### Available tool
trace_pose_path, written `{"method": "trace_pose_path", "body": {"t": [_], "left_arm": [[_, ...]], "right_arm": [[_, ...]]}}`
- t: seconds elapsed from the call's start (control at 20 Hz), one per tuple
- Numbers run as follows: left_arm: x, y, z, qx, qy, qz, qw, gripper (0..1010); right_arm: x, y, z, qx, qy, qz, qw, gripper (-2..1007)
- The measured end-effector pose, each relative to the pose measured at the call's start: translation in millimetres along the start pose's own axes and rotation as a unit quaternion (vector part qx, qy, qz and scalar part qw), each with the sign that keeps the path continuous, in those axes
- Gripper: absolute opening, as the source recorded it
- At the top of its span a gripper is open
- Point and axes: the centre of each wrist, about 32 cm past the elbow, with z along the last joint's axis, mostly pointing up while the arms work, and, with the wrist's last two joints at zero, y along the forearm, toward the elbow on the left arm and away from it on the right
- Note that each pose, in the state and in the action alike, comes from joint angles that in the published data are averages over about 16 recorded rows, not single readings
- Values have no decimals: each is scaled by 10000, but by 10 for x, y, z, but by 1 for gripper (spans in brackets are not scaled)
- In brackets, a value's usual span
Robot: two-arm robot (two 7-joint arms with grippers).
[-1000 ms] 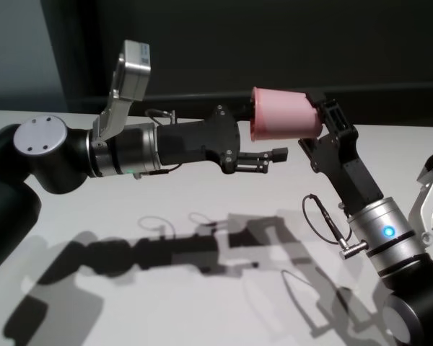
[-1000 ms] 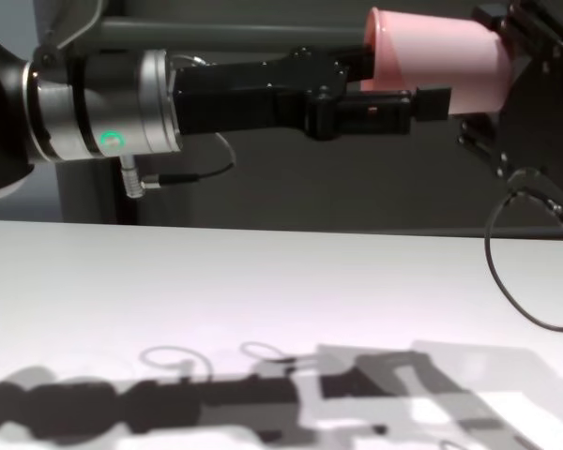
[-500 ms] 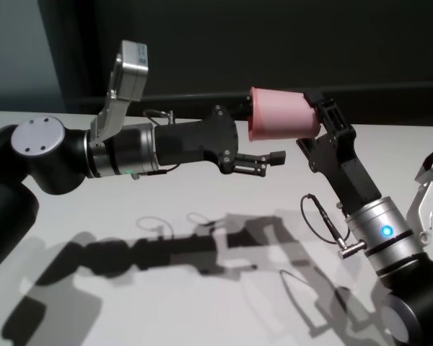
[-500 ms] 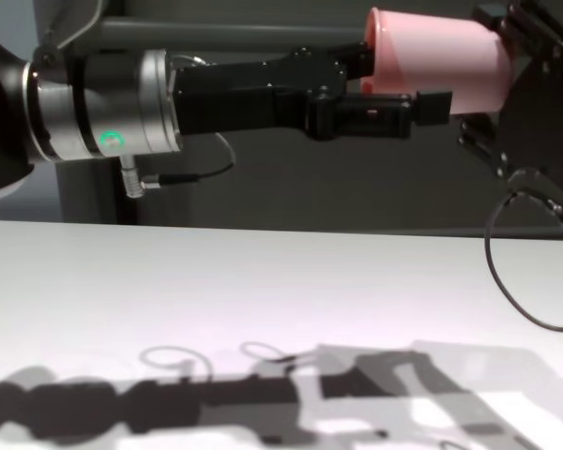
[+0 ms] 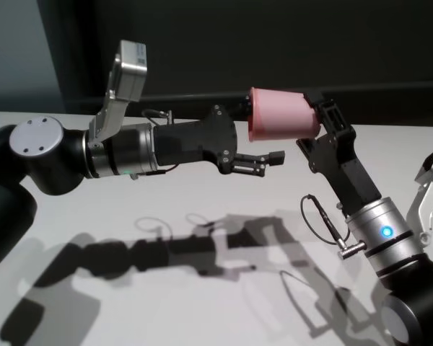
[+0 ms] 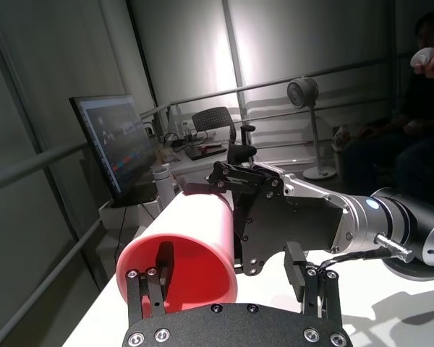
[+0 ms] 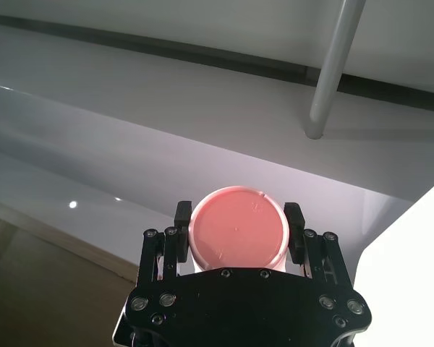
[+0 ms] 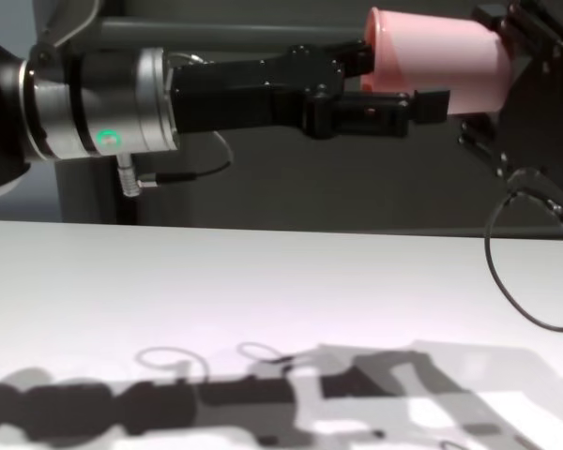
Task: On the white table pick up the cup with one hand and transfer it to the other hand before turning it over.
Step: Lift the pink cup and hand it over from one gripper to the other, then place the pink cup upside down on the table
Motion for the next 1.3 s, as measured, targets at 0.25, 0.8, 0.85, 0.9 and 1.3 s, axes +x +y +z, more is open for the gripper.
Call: {"method": "trace_pose_path", "body": {"t": [0.25, 0.8, 0.85, 0.9, 1.3], "left_arm": [[-60, 125, 27, 41, -27, 112, 9999, 1001], [-378, 610, 137, 259, -34, 779, 9966, 1001], [-417, 650, 147, 286, -34, 881, 9957, 1001], [-456, 687, 155, 312, -35, 998, 9945, 1001], [-726, 830, 172, 573, -108, 2042, 9772, 1001]], "right_arm": [[0, 0, 0, 0, 0, 0, 10000, 746], [0, 0, 0, 0, 0, 0, 10000, 746], [0, 0, 0, 0, 0, 0, 10000, 746], [0, 0, 0, 0, 0, 0, 10000, 746], [0, 0, 0, 1, 0, 0, 10000, 746]]}}
